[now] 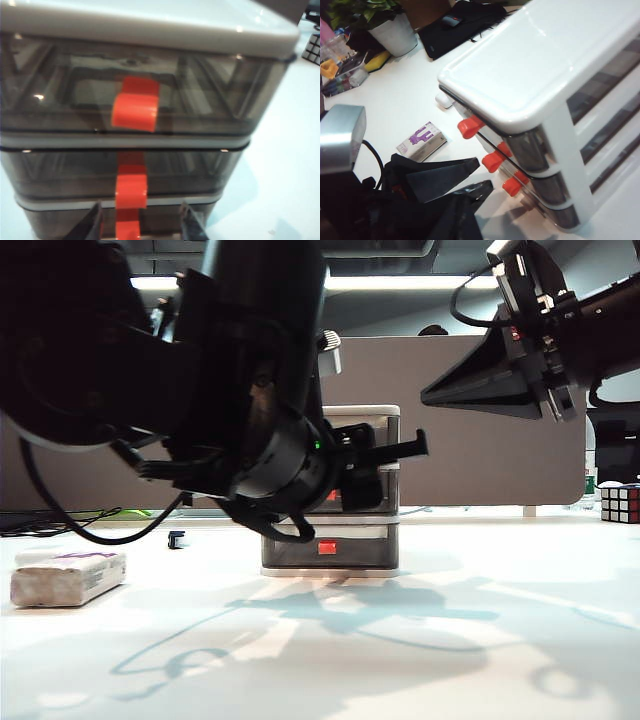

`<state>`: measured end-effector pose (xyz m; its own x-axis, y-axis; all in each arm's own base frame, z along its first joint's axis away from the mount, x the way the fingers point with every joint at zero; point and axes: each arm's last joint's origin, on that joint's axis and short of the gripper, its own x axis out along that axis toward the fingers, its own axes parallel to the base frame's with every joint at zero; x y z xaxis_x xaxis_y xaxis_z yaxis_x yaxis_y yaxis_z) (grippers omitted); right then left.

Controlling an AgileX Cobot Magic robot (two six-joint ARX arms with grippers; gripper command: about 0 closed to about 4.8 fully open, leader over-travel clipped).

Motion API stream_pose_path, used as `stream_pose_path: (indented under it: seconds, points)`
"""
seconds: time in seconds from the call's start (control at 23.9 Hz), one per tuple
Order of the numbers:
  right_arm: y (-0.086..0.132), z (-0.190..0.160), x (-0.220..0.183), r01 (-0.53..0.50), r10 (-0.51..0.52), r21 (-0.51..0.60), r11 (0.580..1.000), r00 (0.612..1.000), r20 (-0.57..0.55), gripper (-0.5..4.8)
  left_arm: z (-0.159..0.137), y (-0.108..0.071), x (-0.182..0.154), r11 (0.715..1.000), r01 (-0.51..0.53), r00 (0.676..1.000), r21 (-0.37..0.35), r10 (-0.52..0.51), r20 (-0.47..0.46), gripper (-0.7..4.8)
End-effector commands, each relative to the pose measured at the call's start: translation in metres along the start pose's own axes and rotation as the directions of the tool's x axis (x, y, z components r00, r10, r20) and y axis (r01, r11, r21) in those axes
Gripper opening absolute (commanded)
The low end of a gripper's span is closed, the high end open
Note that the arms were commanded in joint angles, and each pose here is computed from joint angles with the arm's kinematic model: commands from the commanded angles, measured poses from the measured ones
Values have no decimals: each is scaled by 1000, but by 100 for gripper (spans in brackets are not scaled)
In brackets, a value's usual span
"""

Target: Open the second layer of the drawer on the table, pick up a pack of napkins on the table and put it in, and finally close the drawer.

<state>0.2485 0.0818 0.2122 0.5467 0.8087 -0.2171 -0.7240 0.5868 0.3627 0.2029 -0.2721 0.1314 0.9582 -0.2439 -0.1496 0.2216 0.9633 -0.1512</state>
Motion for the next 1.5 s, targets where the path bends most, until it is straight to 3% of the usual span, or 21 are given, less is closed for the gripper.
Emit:
stream_pose_path:
  seconds: [0.04, 0.54, 1.5]
  points:
    - [1, 1, 2, -12, 12, -24, 1000, 1000, 6, -5, 1, 0, 0, 999, -40, 999, -29, 41, 20, 192]
    - [-4, -7, 9, -11, 11, -15, 1000, 1000, -28, -4, -5, -8, 11, 997, -65, 998, -34, 65, 14, 192]
    - [-4, -7, 9, -15, 15, -14, 1000, 999, -30, -5, -4, -5, 18, 994, -83, 995, -66, 87, 50, 187]
